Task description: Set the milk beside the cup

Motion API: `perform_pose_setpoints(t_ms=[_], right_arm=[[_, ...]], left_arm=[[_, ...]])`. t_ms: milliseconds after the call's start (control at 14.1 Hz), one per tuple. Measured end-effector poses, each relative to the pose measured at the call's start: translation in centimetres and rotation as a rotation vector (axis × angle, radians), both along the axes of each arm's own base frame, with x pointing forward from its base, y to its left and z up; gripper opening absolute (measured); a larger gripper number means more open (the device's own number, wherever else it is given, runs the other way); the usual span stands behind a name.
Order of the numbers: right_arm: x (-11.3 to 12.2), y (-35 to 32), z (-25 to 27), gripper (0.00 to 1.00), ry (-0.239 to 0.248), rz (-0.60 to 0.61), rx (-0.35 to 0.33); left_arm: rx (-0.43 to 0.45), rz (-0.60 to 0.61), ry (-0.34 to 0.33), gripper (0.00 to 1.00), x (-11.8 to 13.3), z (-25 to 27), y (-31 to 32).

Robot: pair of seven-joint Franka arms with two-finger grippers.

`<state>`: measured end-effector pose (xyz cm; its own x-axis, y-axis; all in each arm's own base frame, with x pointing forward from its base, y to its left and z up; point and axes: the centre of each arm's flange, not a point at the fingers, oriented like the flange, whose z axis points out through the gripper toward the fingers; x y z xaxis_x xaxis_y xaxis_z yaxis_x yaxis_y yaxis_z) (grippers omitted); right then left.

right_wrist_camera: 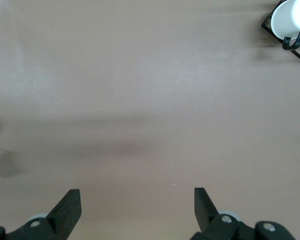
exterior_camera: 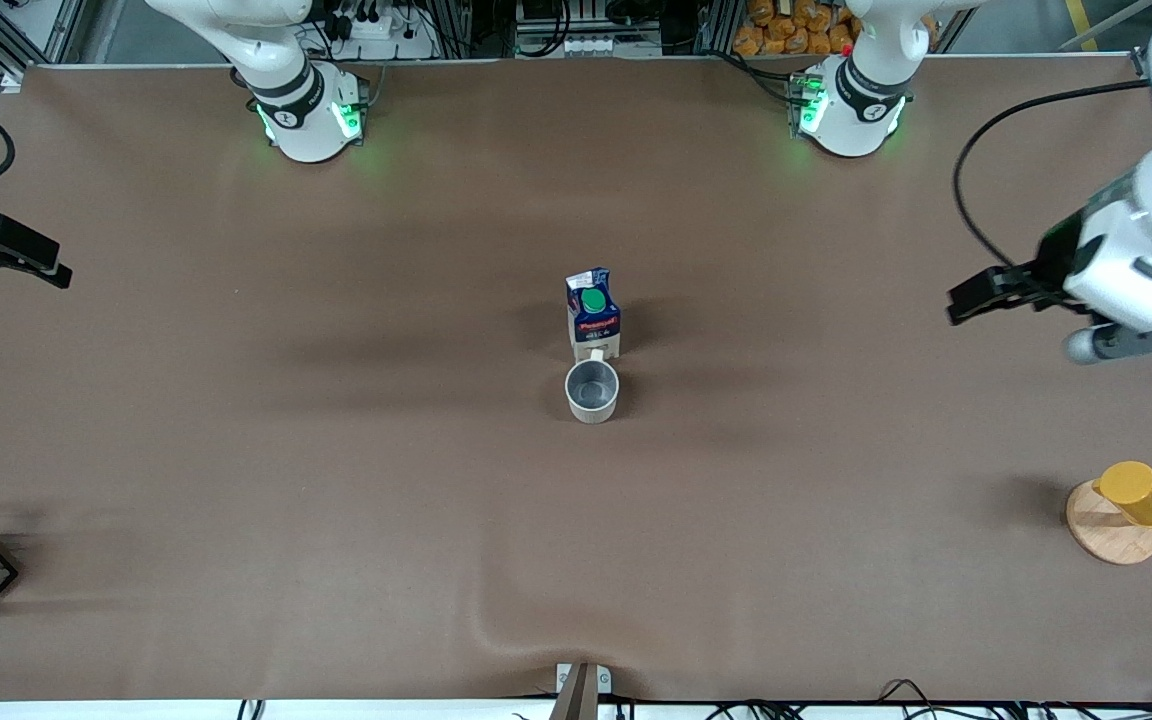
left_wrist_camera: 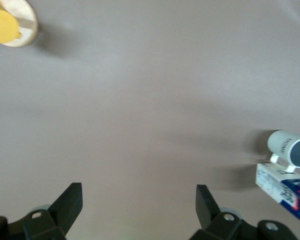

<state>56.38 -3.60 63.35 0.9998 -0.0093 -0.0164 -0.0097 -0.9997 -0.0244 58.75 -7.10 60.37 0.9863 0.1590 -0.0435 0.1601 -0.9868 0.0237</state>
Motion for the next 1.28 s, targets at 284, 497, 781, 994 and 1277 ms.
perform_pose_setpoints(t_ms=[284, 497, 781, 994, 1277], right_arm=[[0.0, 0.2, 0.0, 1.0, 0.0, 0.003, 0.0], [0.0, 0.4, 0.0, 1.0, 0.0, 0.008, 0.0], [0.0, 0.8, 0.0, 1.0, 0.0, 0.015, 0.001], [0.0, 0.8, 0.0, 1.0, 0.0, 0.015, 0.001], [0.0, 0.9, 0.0, 1.0, 0.0, 0.017, 0.001]], left_arm=[[0.027, -0.026, -0.021, 1.0, -1.8, 1.6, 3.5], [0.03, -0.033, -0.011, 1.0, -2.6, 2.3, 4.4], [0.031, -0.032, -0.01, 1.0, -2.7, 2.4, 5.1], [0.031, -0.048, -0.01, 1.0, -2.7, 2.4, 4.3], [0.03, -0.074, -0.01, 1.0, -2.8, 2.4, 2.9]])
